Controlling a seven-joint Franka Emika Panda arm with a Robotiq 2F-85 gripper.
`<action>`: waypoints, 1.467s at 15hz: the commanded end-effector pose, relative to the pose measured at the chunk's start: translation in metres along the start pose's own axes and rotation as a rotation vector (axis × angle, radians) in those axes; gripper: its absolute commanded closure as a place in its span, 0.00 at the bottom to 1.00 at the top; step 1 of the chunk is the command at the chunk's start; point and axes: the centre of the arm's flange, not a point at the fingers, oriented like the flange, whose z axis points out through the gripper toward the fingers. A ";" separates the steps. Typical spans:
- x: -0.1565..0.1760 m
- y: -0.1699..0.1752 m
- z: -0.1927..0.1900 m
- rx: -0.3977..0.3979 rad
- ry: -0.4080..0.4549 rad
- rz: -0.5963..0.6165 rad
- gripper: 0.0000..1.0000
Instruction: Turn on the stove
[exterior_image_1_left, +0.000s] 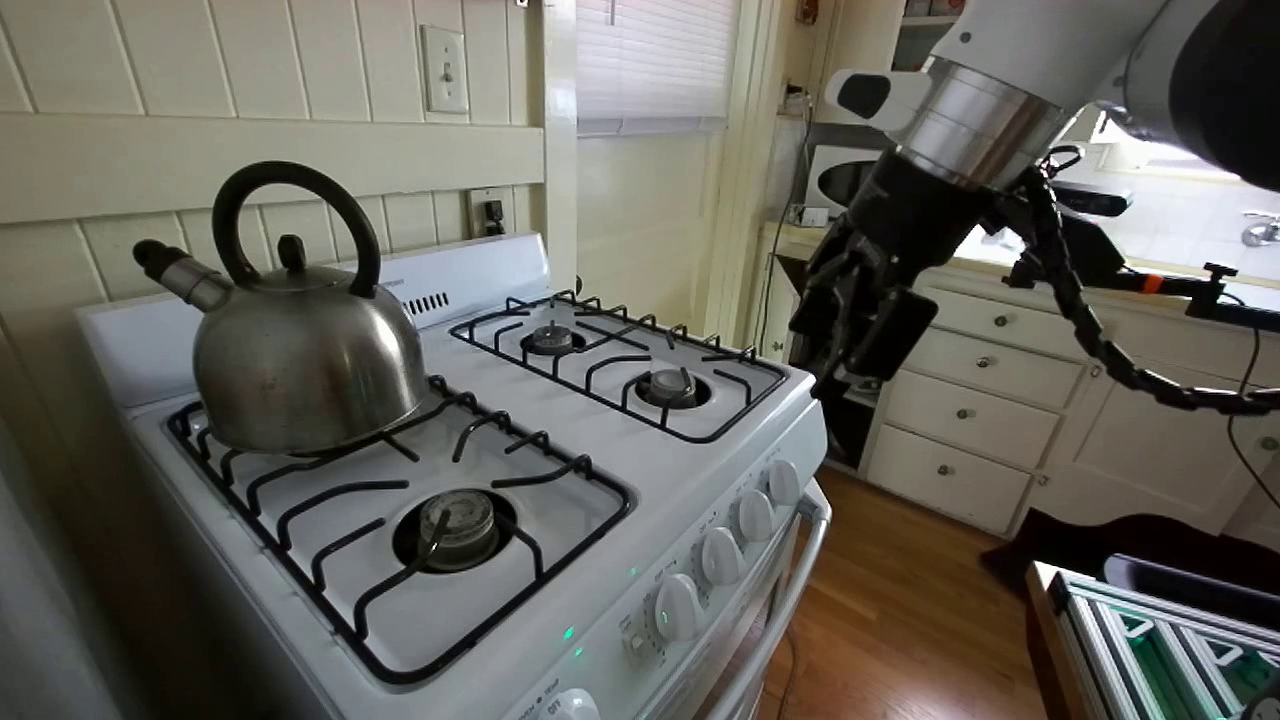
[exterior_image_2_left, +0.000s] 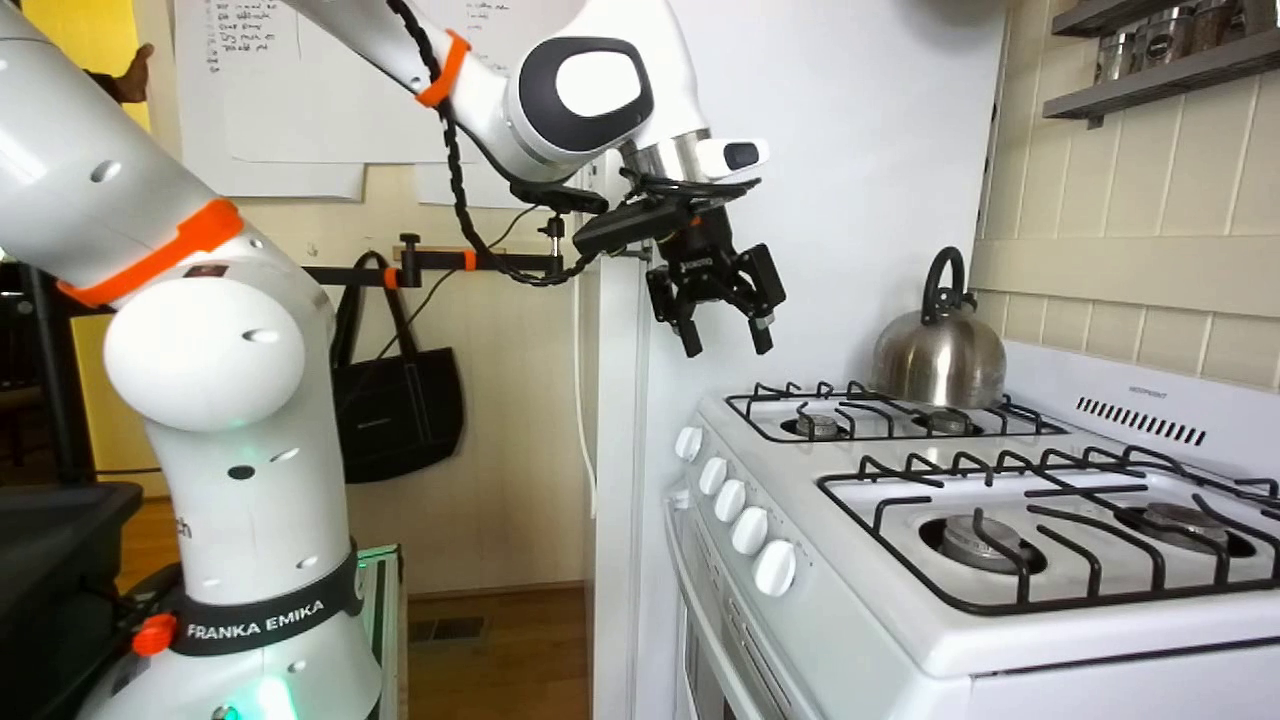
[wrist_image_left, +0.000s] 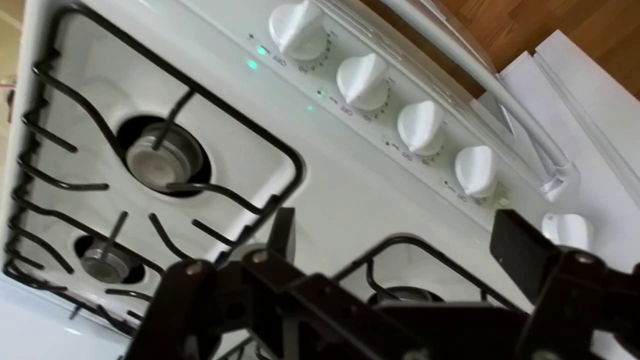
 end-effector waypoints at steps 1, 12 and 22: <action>0.022 -0.019 0.010 0.095 0.050 -0.117 0.00; 0.044 -0.063 0.020 0.222 0.067 -0.333 0.00; 0.041 -0.111 0.026 0.300 -0.041 -0.114 0.00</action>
